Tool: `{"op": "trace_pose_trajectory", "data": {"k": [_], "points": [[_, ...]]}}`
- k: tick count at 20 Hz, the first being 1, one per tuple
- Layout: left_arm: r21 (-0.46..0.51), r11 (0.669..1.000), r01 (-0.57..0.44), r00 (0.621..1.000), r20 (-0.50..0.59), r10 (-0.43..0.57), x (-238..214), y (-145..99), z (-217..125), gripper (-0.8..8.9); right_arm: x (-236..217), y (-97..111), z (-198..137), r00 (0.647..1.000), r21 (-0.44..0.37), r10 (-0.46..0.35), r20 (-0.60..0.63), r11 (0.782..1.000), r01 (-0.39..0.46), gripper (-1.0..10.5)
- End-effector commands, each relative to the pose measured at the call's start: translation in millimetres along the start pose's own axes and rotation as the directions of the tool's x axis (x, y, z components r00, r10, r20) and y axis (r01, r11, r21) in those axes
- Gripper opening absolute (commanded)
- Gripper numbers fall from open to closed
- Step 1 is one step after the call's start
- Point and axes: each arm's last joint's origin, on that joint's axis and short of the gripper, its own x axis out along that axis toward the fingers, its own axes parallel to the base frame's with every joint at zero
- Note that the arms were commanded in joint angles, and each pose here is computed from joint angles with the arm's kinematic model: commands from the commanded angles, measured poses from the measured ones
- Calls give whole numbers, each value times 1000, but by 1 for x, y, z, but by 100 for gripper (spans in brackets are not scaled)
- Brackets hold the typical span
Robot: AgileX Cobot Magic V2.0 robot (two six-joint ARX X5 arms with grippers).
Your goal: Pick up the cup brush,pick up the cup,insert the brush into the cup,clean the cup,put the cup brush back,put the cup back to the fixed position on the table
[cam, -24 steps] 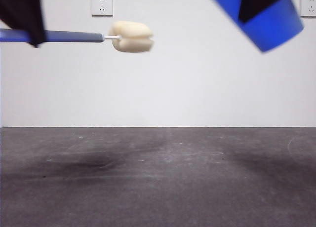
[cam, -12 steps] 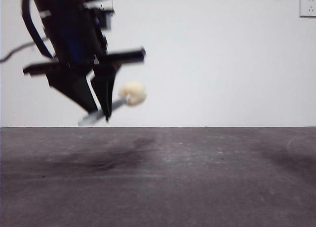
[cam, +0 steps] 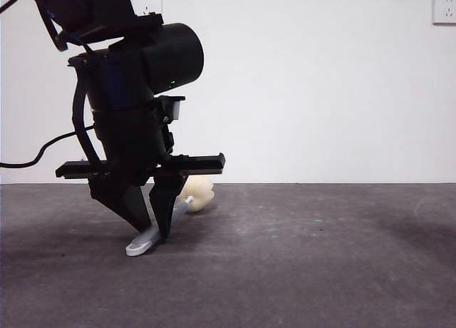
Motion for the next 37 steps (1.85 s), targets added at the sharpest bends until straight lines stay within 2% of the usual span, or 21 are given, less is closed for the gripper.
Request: {"op": "trace_pose_trajectory", "data": {"k": [1, 4, 6, 7, 10, 15, 19, 22, 25, 27, 29, 31, 34, 37], "points": [[-11, 1000, -4, 1000, 9, 4, 4, 1, -1, -8, 0, 0, 1, 1000, 43, 2, 9, 999, -3, -17], [-12, 1000, -7, 1000, -3, 7, 4, 3, -1, 35, 0, 0, 1, 1000, 59, 3, 7, 998, -3, -17], [-9, 1000, -7, 1000, -17, 7, 4, 3, -2, 201, 1, 1, 1, 1000, 65, 3, 5, 998, -3, -17], [-7, 1000, -3, 1000, -27, 3, 4, 3, -3, 233, 1, 1, 1, 1000, 66, 3, 2, 998, -3, -17], [-8, 1000, 9, 999, -32, -10, 4, 3, -3, 233, 3, 3, 1, 1000, 95, 7, -4, 995, -7, -17], [-8, 999, 54, 997, -50, -54, 0, 3, -3, 235, 16, 14, -2, 998, 100, 27, -52, 995, -21, -17], [13, 997, 74, 997, -25, -74, -12, 3, 1, 263, 47, 30, -9, 989, 86, -7, -145, 996, 20, -17], [35, 995, 94, 993, -74, -91, -15, 8, 0, 448, 83, 32, -12, 985, 137, 20, -171, 991, 3, -17], [85, 994, 64, 988, -145, -51, -16, 12, -7, 449, 125, 24, -22, 977, 178, 44, -208, 984, -6, -17], [127, 990, 67, 987, -154, -47, -23, 14, -8, 449, 152, 15, -34, 967, 208, 76, -242, 978, -25, -17], [172, 982, 82, 989, -134, -59, -37, 16, -6, 448, 178, 8, -48, 957, 230, 112, -267, 972, -50, -17], [205, 974, 100, 992, -90, -83, -59, 20, -2, 448, 197, 5, -62, 949, 218, 122, -290, 974, -59, -17], [227, 965, 134, 990, 20, -142, -100, 28, 3, 448, 216, 6, -79, 939, 188, 144, -312, 978, -87, -17], [240, 956, 166, 969, 139, -203, -146, 40, 1, 448, 229, 9, -91, 942, 166, 145, -303, 981, -98, -17]]}}
